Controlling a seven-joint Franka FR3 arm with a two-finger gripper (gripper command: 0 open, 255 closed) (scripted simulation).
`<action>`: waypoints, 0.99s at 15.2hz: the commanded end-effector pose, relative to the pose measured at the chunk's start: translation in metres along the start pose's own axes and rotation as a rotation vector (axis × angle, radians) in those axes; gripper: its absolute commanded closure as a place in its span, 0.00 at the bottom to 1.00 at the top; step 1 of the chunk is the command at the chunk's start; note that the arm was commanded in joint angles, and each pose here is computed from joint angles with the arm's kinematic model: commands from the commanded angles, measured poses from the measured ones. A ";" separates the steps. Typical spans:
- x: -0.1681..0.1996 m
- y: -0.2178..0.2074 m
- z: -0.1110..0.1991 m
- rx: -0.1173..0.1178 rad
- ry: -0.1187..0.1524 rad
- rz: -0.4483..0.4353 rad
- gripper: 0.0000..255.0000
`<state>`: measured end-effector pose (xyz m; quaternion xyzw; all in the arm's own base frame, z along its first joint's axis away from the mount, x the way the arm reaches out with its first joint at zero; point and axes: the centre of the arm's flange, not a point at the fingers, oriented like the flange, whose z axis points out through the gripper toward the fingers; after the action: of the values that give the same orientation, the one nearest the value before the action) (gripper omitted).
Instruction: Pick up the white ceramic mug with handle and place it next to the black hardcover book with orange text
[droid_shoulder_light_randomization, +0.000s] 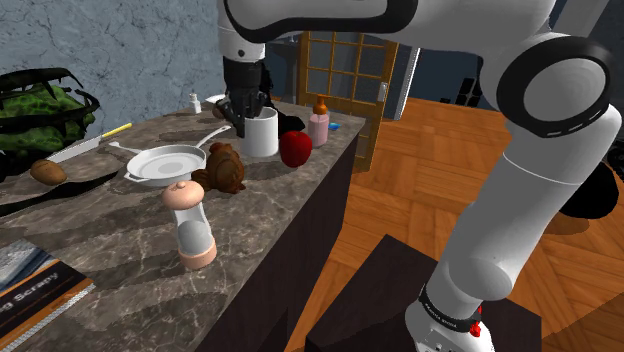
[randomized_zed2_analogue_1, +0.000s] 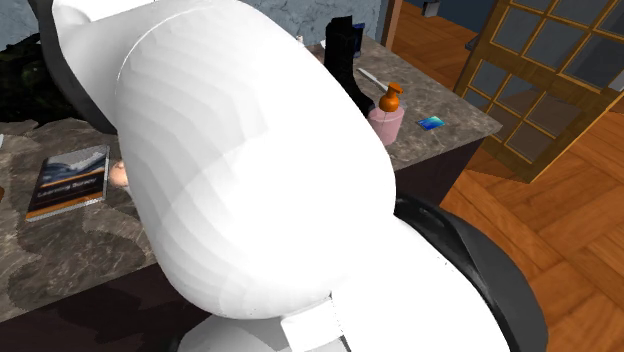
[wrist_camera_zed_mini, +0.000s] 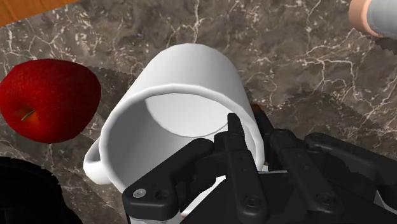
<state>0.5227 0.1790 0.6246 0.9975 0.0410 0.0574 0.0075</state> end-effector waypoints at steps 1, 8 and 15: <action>0.000 0.000 -0.011 0.000 0.000 0.000 1.00; 0.005 -0.050 -0.011 0.000 0.000 0.000 1.00; 0.009 -0.139 0.013 0.000 0.000 0.000 1.00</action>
<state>0.5227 0.3046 0.6130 0.9975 0.0418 0.0570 0.0077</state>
